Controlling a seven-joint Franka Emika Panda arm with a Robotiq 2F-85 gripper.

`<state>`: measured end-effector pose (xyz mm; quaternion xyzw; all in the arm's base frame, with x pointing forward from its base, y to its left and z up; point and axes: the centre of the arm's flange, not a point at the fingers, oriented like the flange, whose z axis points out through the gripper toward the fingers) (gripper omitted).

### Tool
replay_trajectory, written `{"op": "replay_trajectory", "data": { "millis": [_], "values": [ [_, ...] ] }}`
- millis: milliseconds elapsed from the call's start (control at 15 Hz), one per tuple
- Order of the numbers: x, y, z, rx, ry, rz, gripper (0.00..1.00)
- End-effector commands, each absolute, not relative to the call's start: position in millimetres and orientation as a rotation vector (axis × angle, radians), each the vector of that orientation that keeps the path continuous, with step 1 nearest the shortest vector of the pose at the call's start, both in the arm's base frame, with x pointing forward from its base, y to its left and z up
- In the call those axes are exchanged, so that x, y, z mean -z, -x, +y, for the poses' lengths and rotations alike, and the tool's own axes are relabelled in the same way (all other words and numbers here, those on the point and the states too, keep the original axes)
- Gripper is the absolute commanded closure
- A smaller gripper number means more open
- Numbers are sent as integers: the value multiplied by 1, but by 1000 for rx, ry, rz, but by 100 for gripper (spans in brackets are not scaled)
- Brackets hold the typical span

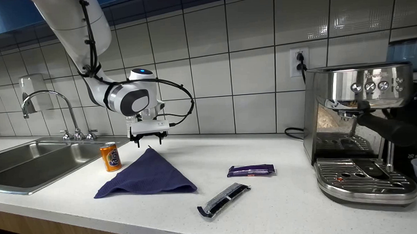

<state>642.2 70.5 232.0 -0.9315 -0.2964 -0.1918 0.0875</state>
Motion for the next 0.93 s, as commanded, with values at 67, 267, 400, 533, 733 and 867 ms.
{"op": "replay_trajectory", "data": {
  "millis": [67,267,400,533,733,867],
  "values": [
    [-232,-636,70,527,2758,-844,0],
    [-234,-634,66,469,2763,-844,0],
    [-236,-633,64,464,2772,-851,0],
    [-236,-634,65,476,2801,-882,0],
    [-240,-634,67,458,2823,-943,0],
    [-240,-634,71,439,2837,-967,0]
  ]
}}
